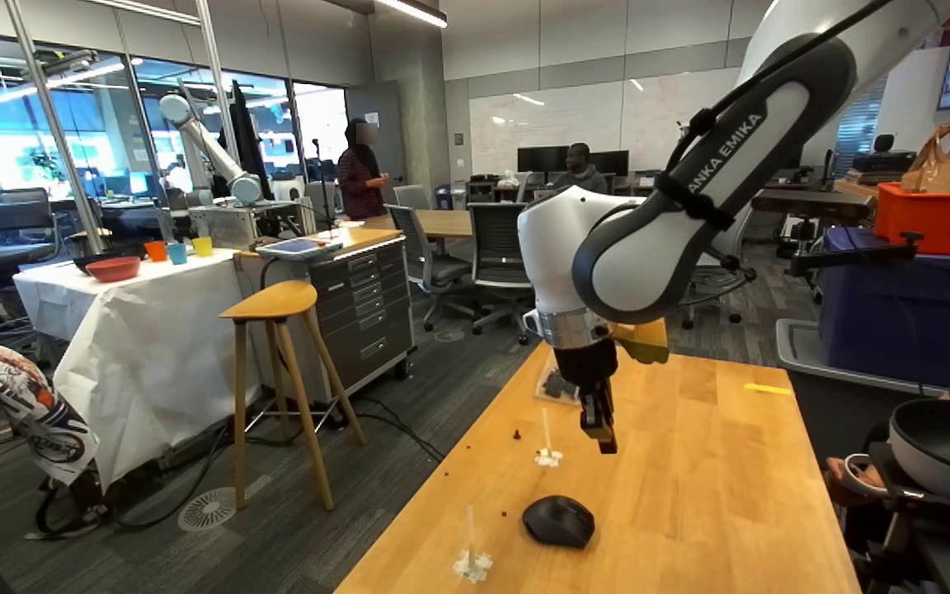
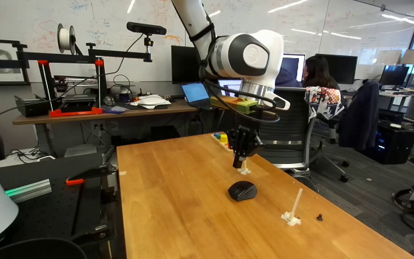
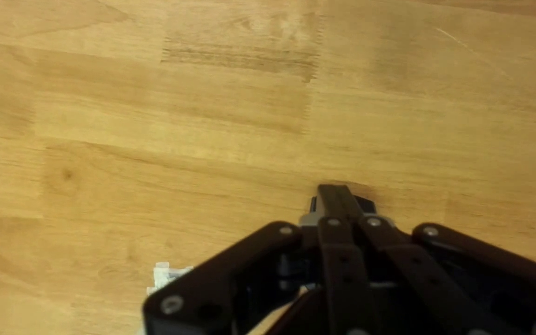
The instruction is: Left click on the mouse
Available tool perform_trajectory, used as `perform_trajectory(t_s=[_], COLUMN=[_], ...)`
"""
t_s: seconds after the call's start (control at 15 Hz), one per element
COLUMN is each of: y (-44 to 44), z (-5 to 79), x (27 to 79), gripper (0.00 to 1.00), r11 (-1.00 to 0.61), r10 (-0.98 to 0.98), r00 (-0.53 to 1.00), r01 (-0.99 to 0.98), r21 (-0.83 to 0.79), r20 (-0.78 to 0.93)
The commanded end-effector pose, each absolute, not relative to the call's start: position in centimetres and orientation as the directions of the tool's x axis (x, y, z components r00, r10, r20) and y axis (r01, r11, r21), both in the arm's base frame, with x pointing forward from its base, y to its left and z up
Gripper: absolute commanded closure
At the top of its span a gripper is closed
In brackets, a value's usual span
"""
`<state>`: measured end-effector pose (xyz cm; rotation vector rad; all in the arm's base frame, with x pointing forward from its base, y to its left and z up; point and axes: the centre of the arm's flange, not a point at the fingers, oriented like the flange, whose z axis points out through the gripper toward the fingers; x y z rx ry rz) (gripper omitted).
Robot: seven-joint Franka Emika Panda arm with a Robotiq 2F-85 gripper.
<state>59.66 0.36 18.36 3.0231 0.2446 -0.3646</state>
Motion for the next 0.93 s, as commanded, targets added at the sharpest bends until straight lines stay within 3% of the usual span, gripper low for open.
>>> perform_trajectory(t_s=[0.0,0.87], y=[1.9,2.1], z=[15.5,7.8], x=[62.8,66.8], gripper=[0.98,0.99], r11=[-0.978,-0.977], r10=[0.149,0.147], r00=[0.958,0.947], r01=[0.179,0.184], r21=[0.103,0.105], r20=[-0.247,-0.285])
